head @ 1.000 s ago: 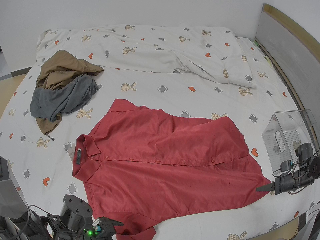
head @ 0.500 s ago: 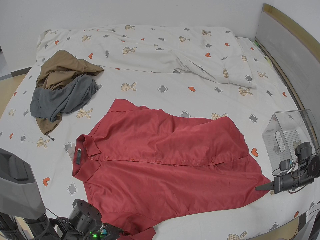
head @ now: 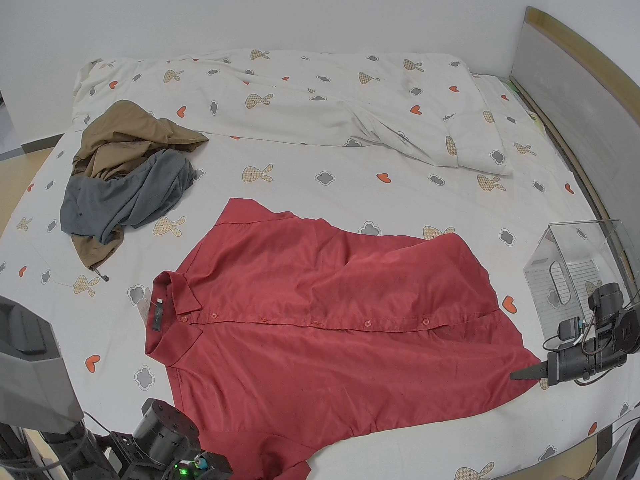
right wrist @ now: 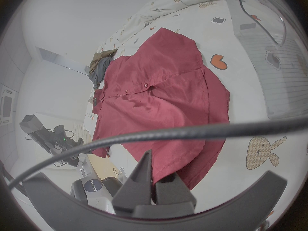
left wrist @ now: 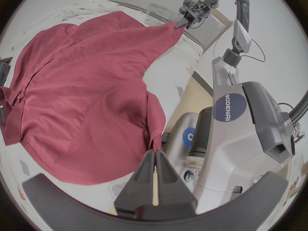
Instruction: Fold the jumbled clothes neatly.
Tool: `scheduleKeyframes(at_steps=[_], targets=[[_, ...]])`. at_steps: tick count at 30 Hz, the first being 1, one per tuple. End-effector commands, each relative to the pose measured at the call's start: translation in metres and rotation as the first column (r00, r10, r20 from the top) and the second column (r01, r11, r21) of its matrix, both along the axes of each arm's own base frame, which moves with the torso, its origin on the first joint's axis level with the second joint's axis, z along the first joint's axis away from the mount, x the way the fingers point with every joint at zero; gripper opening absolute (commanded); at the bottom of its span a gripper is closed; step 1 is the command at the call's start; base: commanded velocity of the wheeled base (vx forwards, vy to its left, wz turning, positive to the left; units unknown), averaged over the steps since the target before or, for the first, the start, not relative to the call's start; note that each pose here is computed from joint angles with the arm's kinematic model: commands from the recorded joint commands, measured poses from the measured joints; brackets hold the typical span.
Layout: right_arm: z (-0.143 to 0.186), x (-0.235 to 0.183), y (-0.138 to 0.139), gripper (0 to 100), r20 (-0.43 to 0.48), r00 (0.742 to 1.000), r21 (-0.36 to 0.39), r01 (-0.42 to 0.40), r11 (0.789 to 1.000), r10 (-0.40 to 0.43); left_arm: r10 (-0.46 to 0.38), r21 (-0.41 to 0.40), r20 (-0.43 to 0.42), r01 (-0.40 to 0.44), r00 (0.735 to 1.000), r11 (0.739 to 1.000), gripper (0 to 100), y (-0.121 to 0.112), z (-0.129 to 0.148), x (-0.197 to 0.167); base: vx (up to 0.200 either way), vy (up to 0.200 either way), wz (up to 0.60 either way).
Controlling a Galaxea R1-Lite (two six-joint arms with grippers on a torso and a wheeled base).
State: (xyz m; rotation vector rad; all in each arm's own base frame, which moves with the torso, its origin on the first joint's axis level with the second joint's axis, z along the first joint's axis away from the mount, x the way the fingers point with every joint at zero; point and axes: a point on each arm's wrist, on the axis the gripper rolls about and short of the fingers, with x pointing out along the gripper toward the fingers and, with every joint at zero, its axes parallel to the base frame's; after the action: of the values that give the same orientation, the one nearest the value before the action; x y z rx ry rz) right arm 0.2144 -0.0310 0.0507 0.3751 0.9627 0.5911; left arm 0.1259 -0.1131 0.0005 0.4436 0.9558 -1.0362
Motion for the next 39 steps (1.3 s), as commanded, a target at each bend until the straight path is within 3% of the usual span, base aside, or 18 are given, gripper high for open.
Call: scheduleKeyframes(at_steps=[1, 6, 15, 24, 30, 35, 36, 38, 39], targets=[[-0.006, 0.001, 0.0, 0, -0.025, 1.0, 0.006, -0.002, 1.0, 0.002, 0.004, -0.021, -0.003, -0.005, 1.0, 1.0, 0, 0.009, 0.014, -0.01, 0.0, 0.0, 0.0], [-0.007, 0.001, 0.002, 0, -0.033, 0.999, 0.01, -0.009, 1.0, 0.01, 0.027, 0.027, -0.062, -0.025, 0.998, 0.999, 0, 0.014, 0.012, -0.011, 0.0, 0.0, 0.0], [-0.007, 0.0, 0.006, 0, -0.039, 0.999, 0.012, -0.026, 1.0, 0.026, 0.068, 0.03, -0.079, -0.066, 0.995, 0.997, 0, 0.018, 0.011, -0.005, 0.0, 0.0, 0.0], [-0.006, -0.001, 0.012, 0, -0.119, 0.993, 0.048, 0.034, 0.998, -0.028, 0.123, 0.063, -0.189, -0.113, 0.974, 0.992, 0, 0.024, 0.012, 0.003, 0.0, 0.0, 0.0], [-0.011, -0.003, 0.013, 0, -0.154, 0.986, -0.027, 0.06, 0.998, -0.063, 0.136, 0.059, -0.248, -0.125, 0.959, 0.99, 0, 0.024, 0.019, 0.011, 0.0, 0.0, 0.0], [-0.013, -0.008, 0.014, 0, -0.168, 0.984, -0.029, 0.057, 0.998, -0.062, 0.131, 0.055, -0.263, -0.121, 0.956, 0.991, 0, 0.024, 0.024, 0.01, 0.0, 0.0, 0.0], [-0.013, -0.008, 0.014, 100, -0.169, 0.983, -0.029, 0.06, 0.998, -0.064, 0.13, 0.052, -0.262, -0.121, 0.956, 0.991, 0, 0.025, 0.025, 0.009, 0.0, 0.0, 0.0], [-0.013, -0.008, 0.014, 100, -0.17, 0.983, -0.028, 0.061, 0.998, -0.065, 0.132, 0.046, -0.256, -0.124, 0.958, 0.991, 0, 0.025, 0.027, 0.009, 0.0, 0.0, 0.0], [-0.013, -0.008, 0.013, 100, -0.17, 0.983, -0.028, 0.064, 0.998, -0.068, 0.135, 0.043, -0.254, -0.128, 0.958, 0.991, 100, 0.025, 0.027, 0.009, 0.0, 0.0, 0.0]])
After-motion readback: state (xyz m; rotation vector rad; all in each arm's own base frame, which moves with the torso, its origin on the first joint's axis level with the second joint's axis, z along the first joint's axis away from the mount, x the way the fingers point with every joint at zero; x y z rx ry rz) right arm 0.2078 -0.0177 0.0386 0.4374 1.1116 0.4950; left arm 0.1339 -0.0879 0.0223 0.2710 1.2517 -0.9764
